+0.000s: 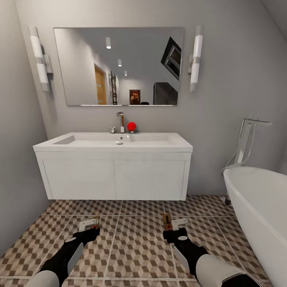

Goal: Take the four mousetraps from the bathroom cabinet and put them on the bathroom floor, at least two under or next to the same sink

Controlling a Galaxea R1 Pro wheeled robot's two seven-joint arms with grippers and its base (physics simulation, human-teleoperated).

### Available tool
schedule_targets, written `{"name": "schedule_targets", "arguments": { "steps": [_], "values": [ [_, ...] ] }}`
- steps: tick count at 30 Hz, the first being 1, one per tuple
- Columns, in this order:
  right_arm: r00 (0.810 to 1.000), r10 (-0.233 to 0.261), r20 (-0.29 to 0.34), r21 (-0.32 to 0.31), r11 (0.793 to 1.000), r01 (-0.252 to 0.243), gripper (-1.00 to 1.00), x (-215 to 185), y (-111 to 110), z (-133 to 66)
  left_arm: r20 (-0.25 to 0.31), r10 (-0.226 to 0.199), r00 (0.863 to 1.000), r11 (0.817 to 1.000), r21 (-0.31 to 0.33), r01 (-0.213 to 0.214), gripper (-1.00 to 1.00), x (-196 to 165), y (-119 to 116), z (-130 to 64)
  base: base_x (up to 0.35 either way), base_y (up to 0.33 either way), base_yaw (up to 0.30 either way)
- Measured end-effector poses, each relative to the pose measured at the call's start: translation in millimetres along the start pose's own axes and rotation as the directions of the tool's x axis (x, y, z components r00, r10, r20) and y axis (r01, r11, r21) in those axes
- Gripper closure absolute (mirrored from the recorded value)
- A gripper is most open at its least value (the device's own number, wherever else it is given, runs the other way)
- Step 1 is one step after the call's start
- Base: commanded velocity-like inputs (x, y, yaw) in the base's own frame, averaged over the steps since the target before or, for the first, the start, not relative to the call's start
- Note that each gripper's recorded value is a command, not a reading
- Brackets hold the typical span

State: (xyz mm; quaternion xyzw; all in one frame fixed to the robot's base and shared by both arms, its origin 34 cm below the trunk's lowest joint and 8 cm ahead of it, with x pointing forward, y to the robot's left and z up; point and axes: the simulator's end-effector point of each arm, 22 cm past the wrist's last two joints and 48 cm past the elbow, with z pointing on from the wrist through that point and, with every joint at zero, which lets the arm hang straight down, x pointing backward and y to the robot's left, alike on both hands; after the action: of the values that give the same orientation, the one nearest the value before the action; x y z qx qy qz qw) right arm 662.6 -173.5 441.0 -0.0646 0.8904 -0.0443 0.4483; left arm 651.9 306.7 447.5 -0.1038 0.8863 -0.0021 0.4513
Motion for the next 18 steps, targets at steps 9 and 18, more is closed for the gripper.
{"name": "schedule_targets", "arguments": {
  "steps": [9, 18],
  "values": [
    [1.000, 0.000, 0.000, 0.000, 1.000, 0.000, 1.00, 10.7, 1.5, 4.3, 0.001, -0.001, 1.000, 1.000, 0.001, 0.001, 1.00, 10.4, 0.7, 4.2, 0.000, 0.000, 0.000],
    [1.000, 0.000, 0.000, -0.001, 1.000, 0.000, 1.00, 29.8, 5.6, 11.8, 0.002, 0.000, 1.000, 1.000, 0.002, 0.000, 1.00, 29.5, 3.4, 11.8, 0.000, 0.000, 0.000]
  ]
}}
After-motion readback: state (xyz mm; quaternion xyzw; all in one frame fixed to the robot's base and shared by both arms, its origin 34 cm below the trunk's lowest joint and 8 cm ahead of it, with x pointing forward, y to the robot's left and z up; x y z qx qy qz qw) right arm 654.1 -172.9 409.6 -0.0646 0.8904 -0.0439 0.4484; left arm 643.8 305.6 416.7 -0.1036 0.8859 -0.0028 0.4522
